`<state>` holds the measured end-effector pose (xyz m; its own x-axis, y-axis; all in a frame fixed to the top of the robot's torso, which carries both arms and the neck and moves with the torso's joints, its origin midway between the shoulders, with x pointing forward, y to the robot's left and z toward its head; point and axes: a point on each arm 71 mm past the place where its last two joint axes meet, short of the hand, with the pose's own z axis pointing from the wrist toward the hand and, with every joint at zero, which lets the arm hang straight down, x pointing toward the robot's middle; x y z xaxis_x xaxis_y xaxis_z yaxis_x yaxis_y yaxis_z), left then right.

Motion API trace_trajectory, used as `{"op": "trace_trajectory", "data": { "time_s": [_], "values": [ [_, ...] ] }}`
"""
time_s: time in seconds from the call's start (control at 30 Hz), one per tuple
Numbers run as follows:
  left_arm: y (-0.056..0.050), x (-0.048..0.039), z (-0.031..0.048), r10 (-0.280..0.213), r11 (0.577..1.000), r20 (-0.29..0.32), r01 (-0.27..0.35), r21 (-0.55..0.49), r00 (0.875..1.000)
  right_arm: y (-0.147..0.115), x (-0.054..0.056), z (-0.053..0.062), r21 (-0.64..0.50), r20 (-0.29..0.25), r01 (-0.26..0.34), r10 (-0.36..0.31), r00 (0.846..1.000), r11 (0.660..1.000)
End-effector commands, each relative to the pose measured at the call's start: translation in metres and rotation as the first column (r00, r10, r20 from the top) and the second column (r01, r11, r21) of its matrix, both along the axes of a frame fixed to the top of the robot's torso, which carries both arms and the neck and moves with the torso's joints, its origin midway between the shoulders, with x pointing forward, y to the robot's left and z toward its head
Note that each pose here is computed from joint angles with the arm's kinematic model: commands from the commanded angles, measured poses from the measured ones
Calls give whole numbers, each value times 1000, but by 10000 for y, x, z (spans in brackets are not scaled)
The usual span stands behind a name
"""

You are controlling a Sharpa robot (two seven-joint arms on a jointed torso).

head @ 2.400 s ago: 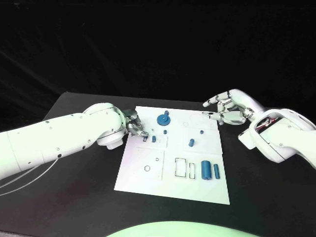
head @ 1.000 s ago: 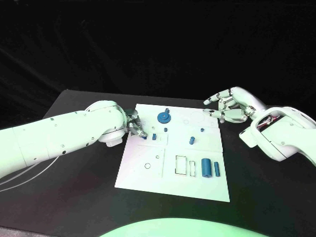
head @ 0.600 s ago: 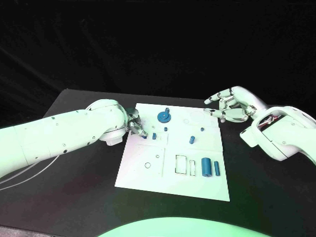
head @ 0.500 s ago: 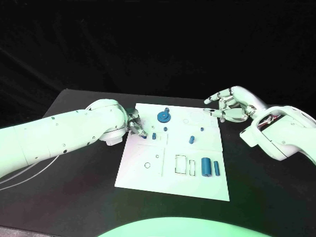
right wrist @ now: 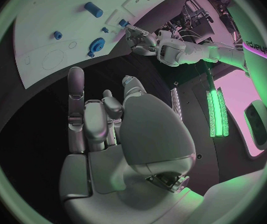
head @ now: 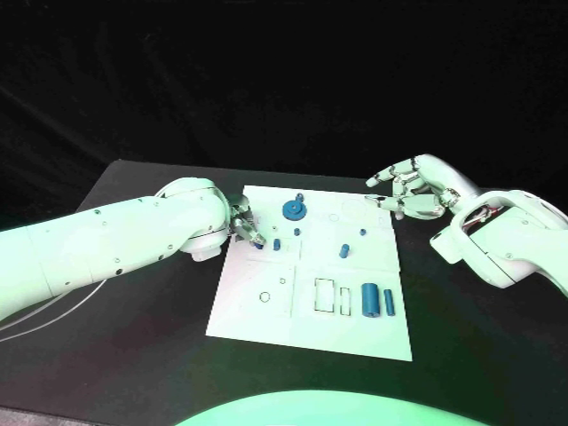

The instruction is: Assemble the parts on the task board

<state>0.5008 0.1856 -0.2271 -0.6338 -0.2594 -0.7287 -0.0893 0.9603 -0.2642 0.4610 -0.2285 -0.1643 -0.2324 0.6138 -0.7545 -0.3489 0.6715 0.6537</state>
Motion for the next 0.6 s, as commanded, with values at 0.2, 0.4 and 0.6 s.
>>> {"op": "trace_trajectory", "data": {
  "time_s": [0.2, 0.4, 0.6],
  "values": [
    [-38, -27, -47, -8, 1000, -35, 9, 16, 999, 14, -7, -1, -3, 1, -14, 14, 1000, 1000],
    [-43, -25, -52, -7, 1000, -41, 8, 23, 999, 12, -7, -1, -3, 1, -13, 13, 1000, 1000],
    [-38, -22, -59, -3, 999, -48, 5, 32, 999, 8, -8, 0, -3, 3, -11, 11, 1000, 1000]
  ]
}}
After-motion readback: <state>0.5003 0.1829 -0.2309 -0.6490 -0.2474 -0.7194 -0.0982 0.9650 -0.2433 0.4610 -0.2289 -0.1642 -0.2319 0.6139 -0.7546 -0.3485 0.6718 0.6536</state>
